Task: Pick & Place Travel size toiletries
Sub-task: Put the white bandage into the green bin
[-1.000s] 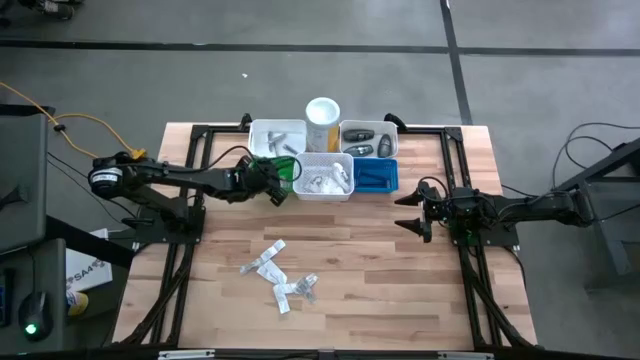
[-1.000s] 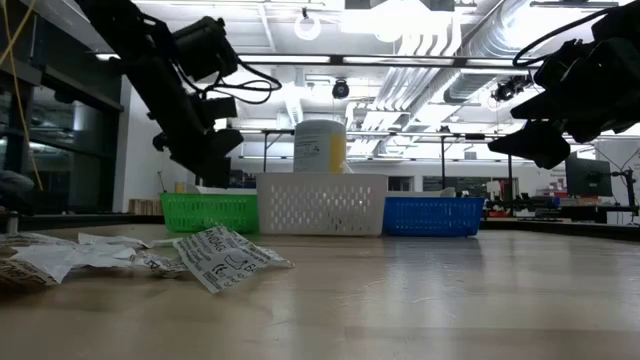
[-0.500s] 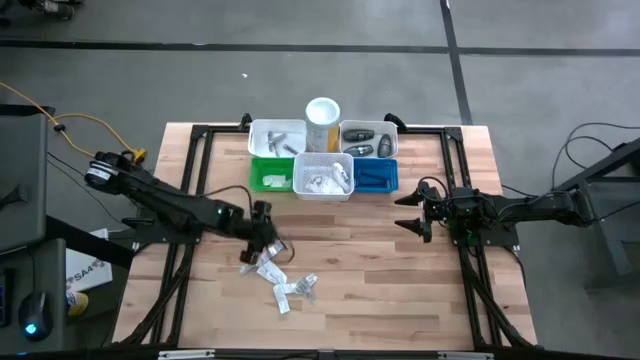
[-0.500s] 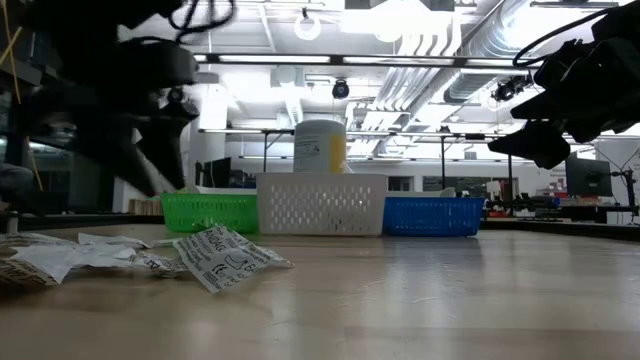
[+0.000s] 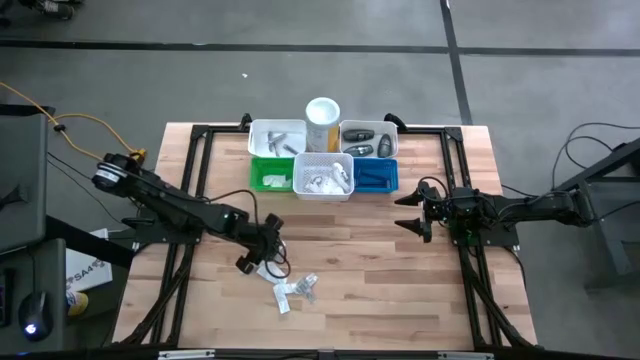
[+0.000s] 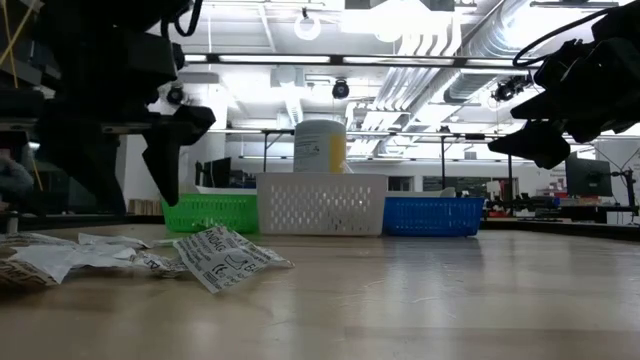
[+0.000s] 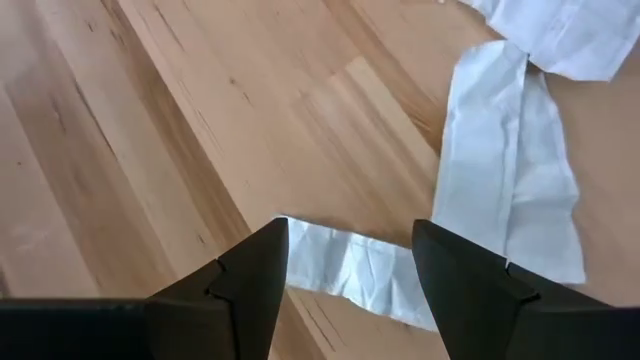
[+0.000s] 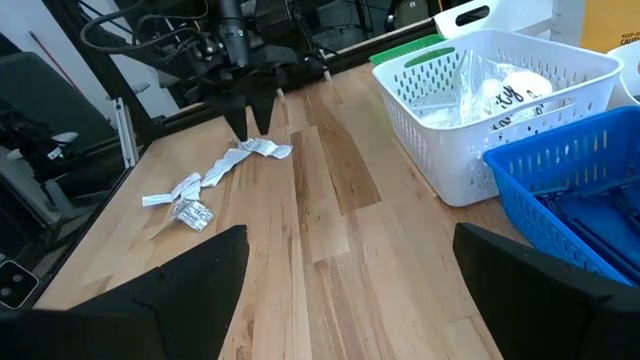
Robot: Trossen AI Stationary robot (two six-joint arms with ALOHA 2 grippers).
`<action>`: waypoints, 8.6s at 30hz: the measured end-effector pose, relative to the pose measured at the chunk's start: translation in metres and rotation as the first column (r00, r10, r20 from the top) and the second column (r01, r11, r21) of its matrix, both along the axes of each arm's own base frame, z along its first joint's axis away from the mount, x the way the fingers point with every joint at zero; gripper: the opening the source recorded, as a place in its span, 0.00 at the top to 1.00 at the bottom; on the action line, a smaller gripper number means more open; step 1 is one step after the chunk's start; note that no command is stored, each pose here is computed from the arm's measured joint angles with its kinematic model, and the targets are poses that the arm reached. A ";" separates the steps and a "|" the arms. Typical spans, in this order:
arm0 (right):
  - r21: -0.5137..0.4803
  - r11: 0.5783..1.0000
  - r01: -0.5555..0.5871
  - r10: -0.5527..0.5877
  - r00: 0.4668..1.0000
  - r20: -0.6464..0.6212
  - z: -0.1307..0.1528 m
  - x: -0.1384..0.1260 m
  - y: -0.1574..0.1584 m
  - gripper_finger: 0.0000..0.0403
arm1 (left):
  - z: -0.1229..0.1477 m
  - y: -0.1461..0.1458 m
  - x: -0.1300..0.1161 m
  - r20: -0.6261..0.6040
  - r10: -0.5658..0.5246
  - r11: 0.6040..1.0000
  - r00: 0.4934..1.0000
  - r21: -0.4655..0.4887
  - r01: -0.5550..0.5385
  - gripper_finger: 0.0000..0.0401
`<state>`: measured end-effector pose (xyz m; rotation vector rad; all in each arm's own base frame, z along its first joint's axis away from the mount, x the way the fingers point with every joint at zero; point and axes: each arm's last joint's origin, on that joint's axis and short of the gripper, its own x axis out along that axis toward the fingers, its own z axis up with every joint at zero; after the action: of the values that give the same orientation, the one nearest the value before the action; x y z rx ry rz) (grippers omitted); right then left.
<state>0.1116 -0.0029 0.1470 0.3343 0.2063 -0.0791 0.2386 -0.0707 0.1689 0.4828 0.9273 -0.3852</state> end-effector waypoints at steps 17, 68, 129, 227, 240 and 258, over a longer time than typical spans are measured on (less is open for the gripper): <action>0.000 1.000 0.000 0.000 1.000 0.000 0.000 0.000 0.000 0.14 | -0.016 0.020 0.008 -0.096 -0.025 0.998 0.995 -0.053 0.020 0.47; 0.000 1.000 -0.001 0.001 1.000 0.000 0.000 0.000 0.000 0.14 | 0.033 0.110 -0.017 0.289 0.953 0.200 0.095 -0.360 -0.911 1.00; 0.000 1.000 0.000 0.000 1.000 0.000 0.000 0.000 0.000 0.14 | -0.011 -0.065 -0.081 -0.173 0.640 0.702 0.749 -0.263 -0.661 0.49; 0.000 1.000 0.000 0.000 1.000 0.001 0.000 0.000 0.000 0.14 | 0.016 0.031 0.025 0.127 0.584 0.763 0.802 0.250 -0.596 0.55; 0.000 1.000 0.000 0.000 1.000 0.001 0.000 0.000 0.000 0.14 | 0.017 -0.030 0.018 0.037 0.372 0.928 0.928 0.000 -0.372 0.55; 0.000 1.000 0.000 0.000 1.000 0.000 0.000 0.000 0.000 0.14 | -0.002 -0.044 0.006 -0.132 0.664 0.702 0.736 -0.230 -0.674 0.55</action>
<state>0.1116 -0.0029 0.1470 0.3342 0.2064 -0.0791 0.2443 -0.1146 0.1671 -0.1342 1.0063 0.1597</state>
